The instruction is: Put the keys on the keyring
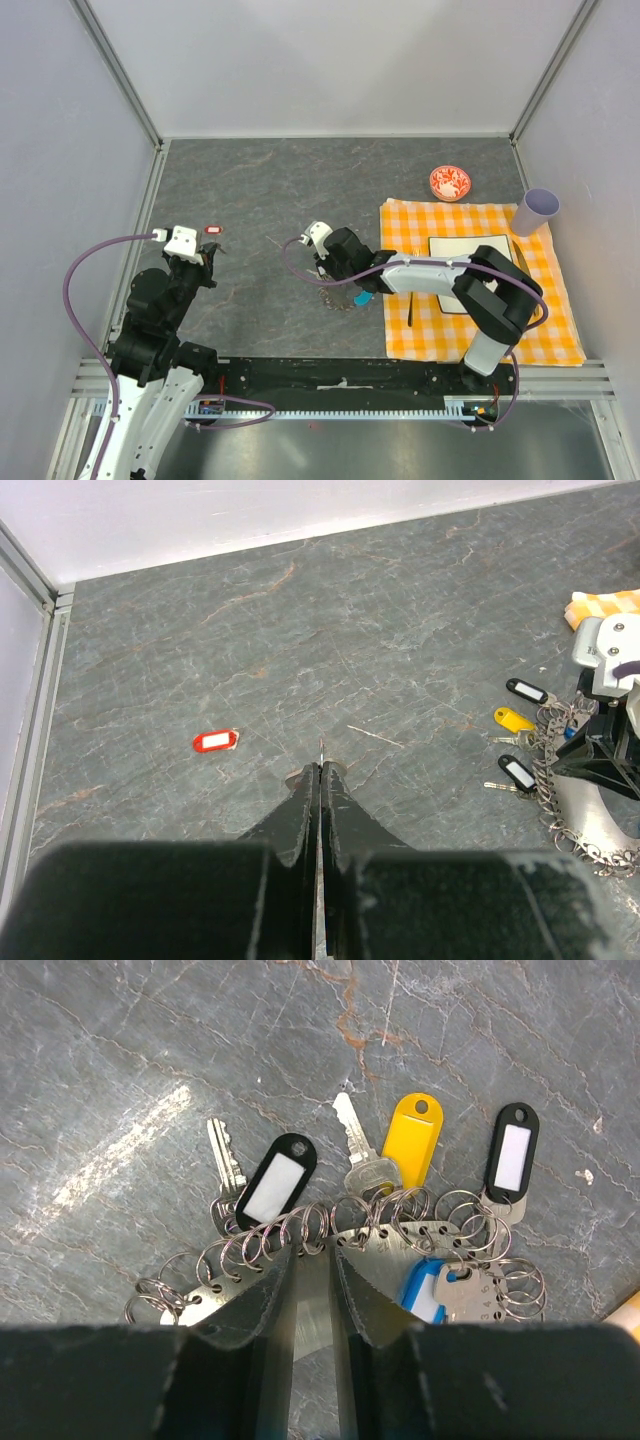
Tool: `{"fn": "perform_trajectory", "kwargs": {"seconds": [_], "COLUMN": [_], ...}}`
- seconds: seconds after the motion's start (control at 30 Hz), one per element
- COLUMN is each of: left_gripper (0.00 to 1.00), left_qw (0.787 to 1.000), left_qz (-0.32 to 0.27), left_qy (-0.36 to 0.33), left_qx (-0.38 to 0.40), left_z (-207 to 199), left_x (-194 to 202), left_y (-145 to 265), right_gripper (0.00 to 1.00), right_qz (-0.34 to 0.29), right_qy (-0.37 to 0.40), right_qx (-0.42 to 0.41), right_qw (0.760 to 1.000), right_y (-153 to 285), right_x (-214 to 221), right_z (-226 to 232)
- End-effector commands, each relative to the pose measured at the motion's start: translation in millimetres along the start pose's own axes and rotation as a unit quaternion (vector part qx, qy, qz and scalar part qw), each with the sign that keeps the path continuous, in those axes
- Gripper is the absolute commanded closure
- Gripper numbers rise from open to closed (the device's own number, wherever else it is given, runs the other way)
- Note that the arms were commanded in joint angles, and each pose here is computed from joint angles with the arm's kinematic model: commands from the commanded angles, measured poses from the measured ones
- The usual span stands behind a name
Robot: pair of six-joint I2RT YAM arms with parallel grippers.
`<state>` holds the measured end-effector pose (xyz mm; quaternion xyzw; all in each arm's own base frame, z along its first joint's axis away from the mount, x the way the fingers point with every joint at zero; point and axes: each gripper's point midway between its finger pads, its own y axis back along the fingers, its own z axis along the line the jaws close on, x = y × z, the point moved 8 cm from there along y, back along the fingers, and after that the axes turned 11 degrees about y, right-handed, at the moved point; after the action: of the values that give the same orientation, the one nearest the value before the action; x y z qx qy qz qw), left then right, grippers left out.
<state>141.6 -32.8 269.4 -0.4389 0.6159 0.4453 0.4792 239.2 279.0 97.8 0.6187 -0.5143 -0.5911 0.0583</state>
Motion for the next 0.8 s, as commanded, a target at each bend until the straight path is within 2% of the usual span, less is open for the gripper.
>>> {"fn": "perform_trajectory", "kwargs": {"seconds": [0.0, 0.67, 0.77], "left_gripper": [0.98, 0.98, 0.98], "left_qw": [1.000, 1.000, 1.000], "left_qz": [-0.019, -0.018, -0.018], "left_qy": [0.014, 0.014, 0.014], "left_qx": [0.009, 0.009, 0.009], "left_z": [-3, -3, -3], "left_x": [-6, -6, -6], "left_y": [-2, -2, -2], "right_gripper": [0.73, 0.76, 0.80], "right_qz": [-0.027, -0.022, -0.023], "right_qy": [0.011, 0.025, 0.025], "right_qx": [-0.007, -0.007, -0.006], "right_qw": [1.000, 0.999, 0.999], "right_y": [4, -15, -15], "right_x": [-8, 5, 5], "right_z": [0, 6, 6]}}
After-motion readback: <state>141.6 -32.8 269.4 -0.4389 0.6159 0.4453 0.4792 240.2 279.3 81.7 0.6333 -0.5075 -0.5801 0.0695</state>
